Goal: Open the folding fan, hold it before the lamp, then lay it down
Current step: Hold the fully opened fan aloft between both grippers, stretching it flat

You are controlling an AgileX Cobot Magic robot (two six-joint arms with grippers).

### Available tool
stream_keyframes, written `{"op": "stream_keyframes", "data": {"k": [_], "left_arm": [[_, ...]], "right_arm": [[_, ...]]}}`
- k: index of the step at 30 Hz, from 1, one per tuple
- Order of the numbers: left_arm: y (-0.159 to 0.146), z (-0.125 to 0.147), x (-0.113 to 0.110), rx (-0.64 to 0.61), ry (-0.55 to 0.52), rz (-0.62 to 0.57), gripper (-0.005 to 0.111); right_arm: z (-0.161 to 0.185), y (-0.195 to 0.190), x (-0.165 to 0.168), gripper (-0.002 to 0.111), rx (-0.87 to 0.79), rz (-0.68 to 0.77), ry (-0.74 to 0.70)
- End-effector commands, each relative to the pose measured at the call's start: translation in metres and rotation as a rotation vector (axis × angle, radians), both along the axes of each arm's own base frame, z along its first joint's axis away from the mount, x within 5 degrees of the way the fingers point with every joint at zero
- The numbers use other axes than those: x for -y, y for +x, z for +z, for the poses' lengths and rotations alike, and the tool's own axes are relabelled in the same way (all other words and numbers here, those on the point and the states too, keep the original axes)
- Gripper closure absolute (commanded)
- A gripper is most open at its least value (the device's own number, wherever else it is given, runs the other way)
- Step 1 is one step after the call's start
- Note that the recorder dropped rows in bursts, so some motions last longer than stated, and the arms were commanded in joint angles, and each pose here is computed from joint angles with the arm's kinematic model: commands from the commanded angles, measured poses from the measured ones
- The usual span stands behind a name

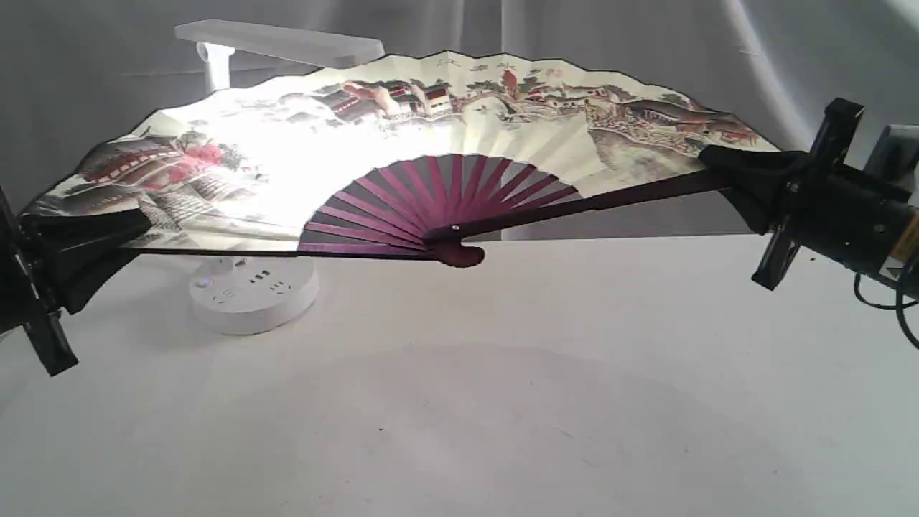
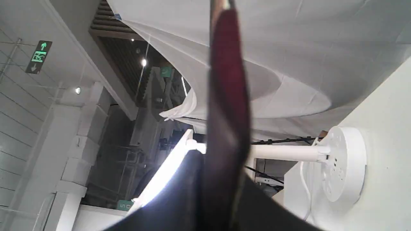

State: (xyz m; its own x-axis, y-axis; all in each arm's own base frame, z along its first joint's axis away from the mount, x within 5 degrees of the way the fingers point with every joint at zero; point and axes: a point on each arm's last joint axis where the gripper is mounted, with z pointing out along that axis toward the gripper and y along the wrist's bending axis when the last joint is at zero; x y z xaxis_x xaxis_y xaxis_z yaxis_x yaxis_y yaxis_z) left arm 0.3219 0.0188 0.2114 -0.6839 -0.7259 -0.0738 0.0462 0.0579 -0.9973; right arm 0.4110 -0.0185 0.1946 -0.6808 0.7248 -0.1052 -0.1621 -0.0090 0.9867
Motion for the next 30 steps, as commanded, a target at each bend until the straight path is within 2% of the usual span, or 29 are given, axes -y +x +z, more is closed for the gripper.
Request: {"op": "stream_keyframes", "data": {"k": [1, 11, 17, 30], "left_arm": [[0.004, 0.005, -0.016, -0.007, -0.053, 0.122, 0.107], [0.003, 0.004, -0.016, -0.009, -0.047, 0.114, 0.107], [0.003, 0.004, -0.015, -0.010, -0.045, 0.111, 0.107], [0.001, 0.006, -0.014, -0.005, -0.026, 0.092, 0.107]], "right_arm": [[0.004, 0.006, 0.024, 0.108, -0.013, -0.159, 0.025], [0.009, 0.004, 0.024, 0.108, 0.000, -0.153, 0.018], [0.027, 0.001, 0.022, 0.108, 0.043, -0.150, 0.006], [0.026, 0.000, 0.021, 0.108, 0.041, -0.138, -0.006]]}}
